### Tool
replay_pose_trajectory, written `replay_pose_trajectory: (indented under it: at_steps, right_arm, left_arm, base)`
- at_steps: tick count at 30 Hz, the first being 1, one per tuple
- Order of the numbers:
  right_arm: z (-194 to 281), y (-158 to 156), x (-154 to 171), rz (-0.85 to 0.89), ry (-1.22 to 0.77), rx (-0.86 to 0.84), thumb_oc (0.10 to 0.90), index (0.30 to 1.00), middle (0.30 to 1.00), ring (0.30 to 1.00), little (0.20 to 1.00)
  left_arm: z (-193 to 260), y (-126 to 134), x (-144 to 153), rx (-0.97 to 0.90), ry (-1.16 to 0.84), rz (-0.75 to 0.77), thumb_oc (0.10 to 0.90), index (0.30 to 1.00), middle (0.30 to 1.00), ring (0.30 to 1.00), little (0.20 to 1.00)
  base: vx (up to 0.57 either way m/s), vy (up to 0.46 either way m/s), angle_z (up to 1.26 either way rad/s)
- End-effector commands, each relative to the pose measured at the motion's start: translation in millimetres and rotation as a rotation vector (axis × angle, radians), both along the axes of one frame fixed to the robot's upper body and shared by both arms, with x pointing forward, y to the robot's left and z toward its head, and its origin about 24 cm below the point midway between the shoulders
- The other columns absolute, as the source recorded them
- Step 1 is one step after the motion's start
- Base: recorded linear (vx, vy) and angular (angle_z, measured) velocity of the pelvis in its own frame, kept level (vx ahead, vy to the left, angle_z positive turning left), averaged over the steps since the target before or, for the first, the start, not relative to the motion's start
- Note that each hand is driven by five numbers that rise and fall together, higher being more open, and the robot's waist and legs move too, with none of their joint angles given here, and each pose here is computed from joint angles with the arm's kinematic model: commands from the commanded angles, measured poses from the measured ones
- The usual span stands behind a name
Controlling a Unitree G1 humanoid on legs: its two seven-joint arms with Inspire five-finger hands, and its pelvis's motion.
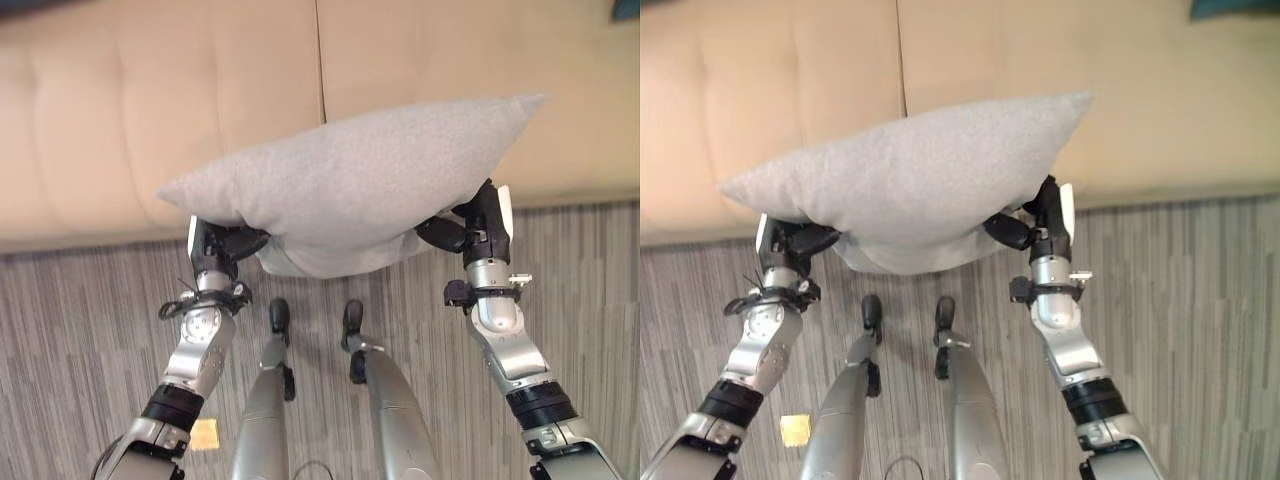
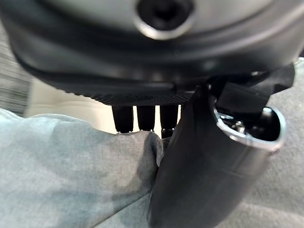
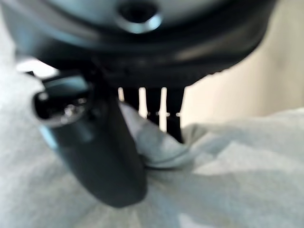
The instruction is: Pick up all the scattered cushions and arrange them neatly on the sofa.
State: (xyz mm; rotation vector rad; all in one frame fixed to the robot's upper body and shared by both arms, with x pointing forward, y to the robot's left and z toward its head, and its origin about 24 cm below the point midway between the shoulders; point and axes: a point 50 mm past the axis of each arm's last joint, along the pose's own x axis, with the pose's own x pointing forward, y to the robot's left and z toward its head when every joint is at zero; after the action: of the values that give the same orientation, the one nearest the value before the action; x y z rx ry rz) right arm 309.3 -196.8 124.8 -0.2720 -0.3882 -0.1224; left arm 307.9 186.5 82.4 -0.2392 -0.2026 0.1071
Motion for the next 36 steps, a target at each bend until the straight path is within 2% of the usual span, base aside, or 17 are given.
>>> replay_pose_trajectory:
  at_steps: [1, 9, 14, 23, 36]
  right_arm:
    - [15.5, 49.2, -22.1, 0.261, -0.165, 0.002, 0.4, 0.3, 0.3, 0.3, 0.3]
    - [-13.6, 29.7, -46.8, 0.243, -0.049, -0.004, 0.4, 0.3, 0.3, 0.3, 0.3]
    - [-29.0, 20.8, -58.3, 0.232, 0.024, -0.021, 0.4, 0.3, 0.3, 0.3, 0.3]
    - [-34.3, 10.1, -62.6, 0.186, 0.057, 0.005, 0.4, 0.3, 0.3, 0.3, 0.3]
    - [-38.1, 22.7, -61.0, 0.23, 0.082, 0.017, 0.4, 0.3, 0.3, 0.3, 0.3]
  left_arm:
    - [30.4, -53.9, -13.6, 0.009, -0.242, -0.265, 0.4, 0.3, 0.3, 0.3, 0.3]
    - [-2.0, -27.0, -40.0, 0.058, -0.131, -0.212, 0.4, 0.3, 0.3, 0.3, 0.3]
    - [-19.5, -19.6, -50.3, 0.056, -0.059, -0.205, 0.4, 0.3, 0.3, 0.3, 0.3]
    - [-31.0, -30.2, -52.5, 0.079, 0.001, -0.251, 0.4, 0.3, 0.3, 0.3, 0.3]
    - [-34.5, -20.3, -61.2, 0.109, 0.026, -0.235, 0.4, 0.3, 0.3, 0.3, 0.3]
  base:
    - [0.09, -0.006, 0.08]
    - [0.17, -0.027, 0.01]
    - [0.13, -0.048, 0.02]
    - [0.12, 0.035, 0.13]
    - [0.17, 0.136, -0.24]
